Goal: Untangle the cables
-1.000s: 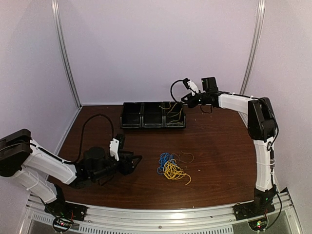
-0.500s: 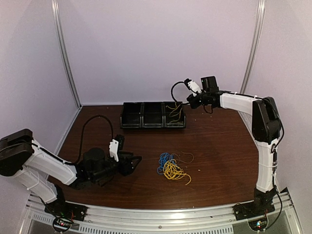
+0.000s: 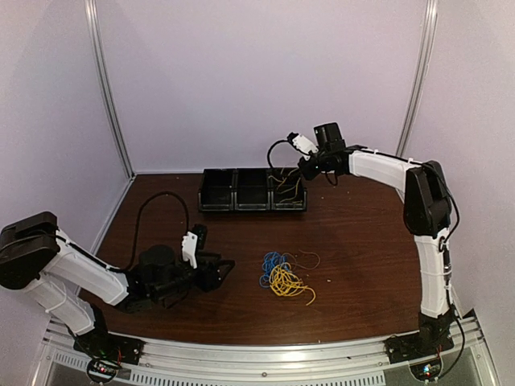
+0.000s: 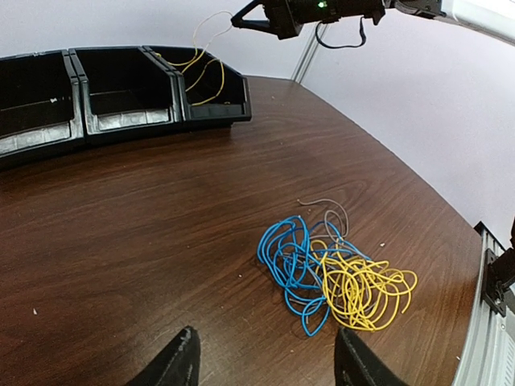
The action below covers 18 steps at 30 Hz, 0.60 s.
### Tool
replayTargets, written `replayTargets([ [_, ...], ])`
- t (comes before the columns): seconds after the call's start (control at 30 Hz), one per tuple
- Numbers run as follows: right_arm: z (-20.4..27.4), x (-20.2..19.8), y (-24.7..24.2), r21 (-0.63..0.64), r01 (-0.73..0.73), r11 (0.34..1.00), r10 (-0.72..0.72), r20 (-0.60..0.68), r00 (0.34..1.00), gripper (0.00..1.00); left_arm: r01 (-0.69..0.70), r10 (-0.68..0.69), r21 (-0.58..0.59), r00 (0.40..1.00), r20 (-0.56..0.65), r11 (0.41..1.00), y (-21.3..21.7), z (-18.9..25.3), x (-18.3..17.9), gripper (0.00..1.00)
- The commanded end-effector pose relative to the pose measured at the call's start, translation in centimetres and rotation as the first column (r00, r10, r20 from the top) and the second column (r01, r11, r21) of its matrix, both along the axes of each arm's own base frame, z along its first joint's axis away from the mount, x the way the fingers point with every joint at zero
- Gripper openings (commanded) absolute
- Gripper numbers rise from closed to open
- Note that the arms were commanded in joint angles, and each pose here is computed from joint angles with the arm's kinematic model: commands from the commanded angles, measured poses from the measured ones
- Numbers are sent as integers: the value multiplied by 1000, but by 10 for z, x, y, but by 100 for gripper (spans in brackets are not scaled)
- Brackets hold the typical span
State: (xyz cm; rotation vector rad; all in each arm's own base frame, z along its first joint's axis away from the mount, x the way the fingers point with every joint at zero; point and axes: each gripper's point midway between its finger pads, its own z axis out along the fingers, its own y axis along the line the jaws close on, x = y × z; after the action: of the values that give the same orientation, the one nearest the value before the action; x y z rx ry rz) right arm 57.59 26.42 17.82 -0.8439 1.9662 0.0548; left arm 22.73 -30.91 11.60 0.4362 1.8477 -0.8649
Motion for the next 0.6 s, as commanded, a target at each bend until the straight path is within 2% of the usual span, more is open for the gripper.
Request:
replayTargets([
  [0.0,-30,0,16,-137,-10,990,6,-29,1000,0,5,-4,-54,1000,19,999,-4,14,3,58],
  [0.17,-48,9,30,-174,-9,985,1,-46,999,0,-1,2,-53,1000,16,999,0,15,1,58],
  [0.57,-72,16,23,-226,39,973,-52,-56,997,0,-7,8,-51,1000,14,999,1,12,1,58],
])
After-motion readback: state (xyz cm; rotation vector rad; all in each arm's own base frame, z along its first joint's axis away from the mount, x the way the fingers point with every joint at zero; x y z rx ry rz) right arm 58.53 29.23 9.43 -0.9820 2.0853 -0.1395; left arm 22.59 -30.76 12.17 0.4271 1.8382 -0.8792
